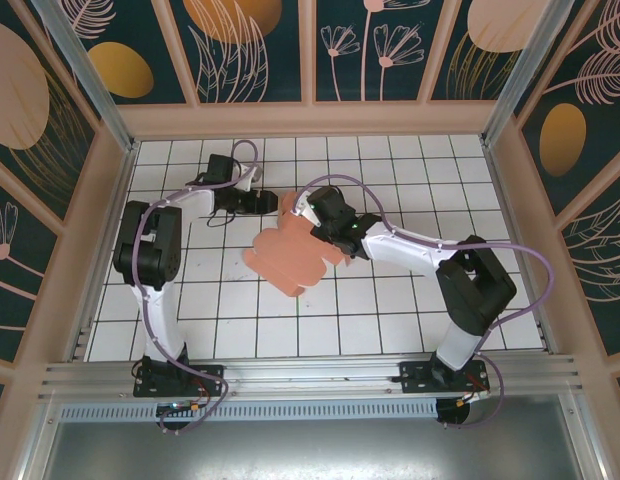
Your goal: Fold the paper box
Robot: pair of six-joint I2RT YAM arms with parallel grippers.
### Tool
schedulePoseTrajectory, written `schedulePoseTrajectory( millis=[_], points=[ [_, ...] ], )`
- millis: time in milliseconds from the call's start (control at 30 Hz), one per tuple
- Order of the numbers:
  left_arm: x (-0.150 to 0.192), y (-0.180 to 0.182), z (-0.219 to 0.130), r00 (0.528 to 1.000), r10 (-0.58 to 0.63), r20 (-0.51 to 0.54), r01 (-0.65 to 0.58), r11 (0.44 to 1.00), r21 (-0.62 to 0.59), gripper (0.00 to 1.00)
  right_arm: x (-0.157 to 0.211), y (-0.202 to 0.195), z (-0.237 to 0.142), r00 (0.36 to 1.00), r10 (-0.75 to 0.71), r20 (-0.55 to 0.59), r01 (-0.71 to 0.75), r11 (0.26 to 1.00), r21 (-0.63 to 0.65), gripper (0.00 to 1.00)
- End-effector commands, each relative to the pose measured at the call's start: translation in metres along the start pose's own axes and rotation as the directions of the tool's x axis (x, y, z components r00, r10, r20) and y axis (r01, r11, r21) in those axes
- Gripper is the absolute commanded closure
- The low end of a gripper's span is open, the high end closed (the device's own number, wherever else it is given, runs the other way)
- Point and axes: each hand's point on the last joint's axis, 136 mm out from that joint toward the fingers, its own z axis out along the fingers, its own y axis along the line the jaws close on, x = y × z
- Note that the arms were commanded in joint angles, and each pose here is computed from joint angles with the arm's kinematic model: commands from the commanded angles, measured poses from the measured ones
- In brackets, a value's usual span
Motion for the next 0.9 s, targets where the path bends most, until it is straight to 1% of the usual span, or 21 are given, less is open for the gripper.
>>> schedulePoseTrajectory(
  millis=[0, 167, 300, 500, 700, 867],
  points=[
    [-0.010, -0.025, -0.007, 0.995, 0.077, 0.057, -0.080, 0.995, 0.056, 0.29, -0.017, -0.009, 0.001, 0.999, 0.002, 0.041, -0.003, 1.000, 0.019, 1.00],
    [-0.005, -0.032, -0.006, 0.992, 0.114, 0.053, -0.116, 0.992, 0.054, 0.29, -0.013, -0.008, 0.003, 1.000, -0.008, 0.024, 0.008, 1.000, 0.018, 1.00],
    [0.003, -0.028, -0.006, 0.993, 0.103, 0.052, -0.106, 0.993, 0.044, 0.30, -0.010, -0.011, 0.003, 1.000, -0.006, 0.013, 0.006, 1.000, 0.025, 1.00],
    [0.007, -0.031, -0.007, 0.995, 0.074, 0.064, -0.078, 0.995, 0.066, 0.30, -0.003, -0.011, 0.002, 1.000, -0.031, -0.003, 0.031, 0.999, 0.032, 1.00],
    [0.006, -0.032, -0.007, 0.994, 0.086, 0.069, -0.091, 0.993, 0.073, 0.30, 0.009, -0.008, 0.005, 0.996, -0.084, -0.033, 0.086, 0.995, 0.052, 1.00],
    [0.011, -0.029, -0.006, 0.994, 0.091, 0.060, -0.095, 0.993, 0.065, 0.30, 0.014, -0.011, 0.005, 0.992, -0.116, -0.050, 0.120, 0.988, 0.096, 1.00]
  ],
)
